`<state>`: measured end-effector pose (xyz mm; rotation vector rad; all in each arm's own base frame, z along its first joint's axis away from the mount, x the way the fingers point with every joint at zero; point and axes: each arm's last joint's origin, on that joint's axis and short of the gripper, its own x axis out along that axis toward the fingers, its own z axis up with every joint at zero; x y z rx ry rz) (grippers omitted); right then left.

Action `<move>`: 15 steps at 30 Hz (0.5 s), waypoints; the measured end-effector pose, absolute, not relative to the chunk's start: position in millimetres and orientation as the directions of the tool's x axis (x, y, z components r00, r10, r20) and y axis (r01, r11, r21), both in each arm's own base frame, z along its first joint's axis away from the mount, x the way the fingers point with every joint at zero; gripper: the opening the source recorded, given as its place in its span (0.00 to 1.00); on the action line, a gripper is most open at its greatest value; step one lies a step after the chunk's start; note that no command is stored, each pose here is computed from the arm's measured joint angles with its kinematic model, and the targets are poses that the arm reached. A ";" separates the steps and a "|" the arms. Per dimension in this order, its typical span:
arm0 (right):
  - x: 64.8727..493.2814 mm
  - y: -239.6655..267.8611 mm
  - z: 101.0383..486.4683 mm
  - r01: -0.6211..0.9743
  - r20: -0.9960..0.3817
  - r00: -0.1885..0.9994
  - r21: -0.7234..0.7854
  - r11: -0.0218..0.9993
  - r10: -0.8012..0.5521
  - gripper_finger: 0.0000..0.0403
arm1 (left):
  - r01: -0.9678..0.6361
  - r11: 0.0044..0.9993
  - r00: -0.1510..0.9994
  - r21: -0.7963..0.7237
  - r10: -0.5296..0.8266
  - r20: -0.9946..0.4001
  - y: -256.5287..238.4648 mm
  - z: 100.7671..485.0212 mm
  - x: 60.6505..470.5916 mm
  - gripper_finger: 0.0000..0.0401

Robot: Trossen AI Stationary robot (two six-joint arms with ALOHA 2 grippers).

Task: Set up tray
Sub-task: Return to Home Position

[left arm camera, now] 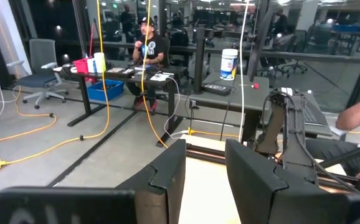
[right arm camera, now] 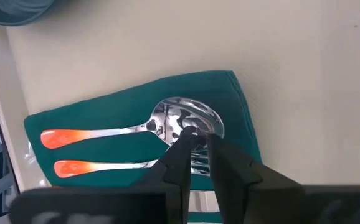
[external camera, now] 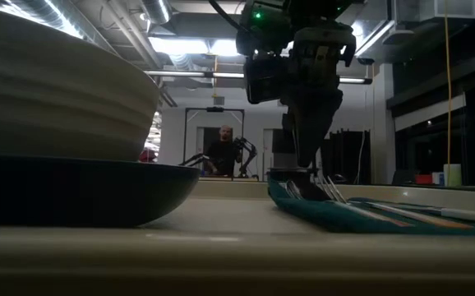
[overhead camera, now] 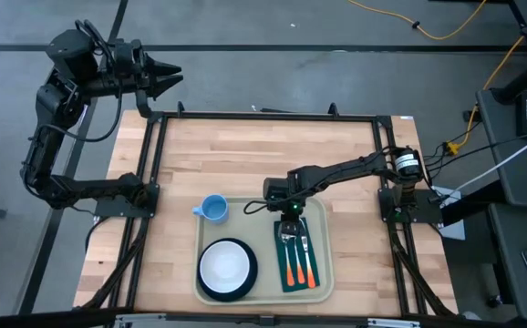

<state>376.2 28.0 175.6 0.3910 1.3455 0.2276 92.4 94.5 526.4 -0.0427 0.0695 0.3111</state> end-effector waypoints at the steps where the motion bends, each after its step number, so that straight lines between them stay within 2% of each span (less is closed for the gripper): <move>1: 376.2 28.0 175.7 0.063 -0.899 0.215 0.402 0.914 0.381 0.15 | -0.308 0.951 0.950 -0.031 0.305 -0.075 94.5 526.4 92.3 0.27; 15: 383.4 26.7 187.6 0.055 -0.887 0.252 0.411 0.910 0.386 0.15 | -0.308 0.951 0.949 -0.031 0.305 -0.075 94.5 526.4 92.3 0.27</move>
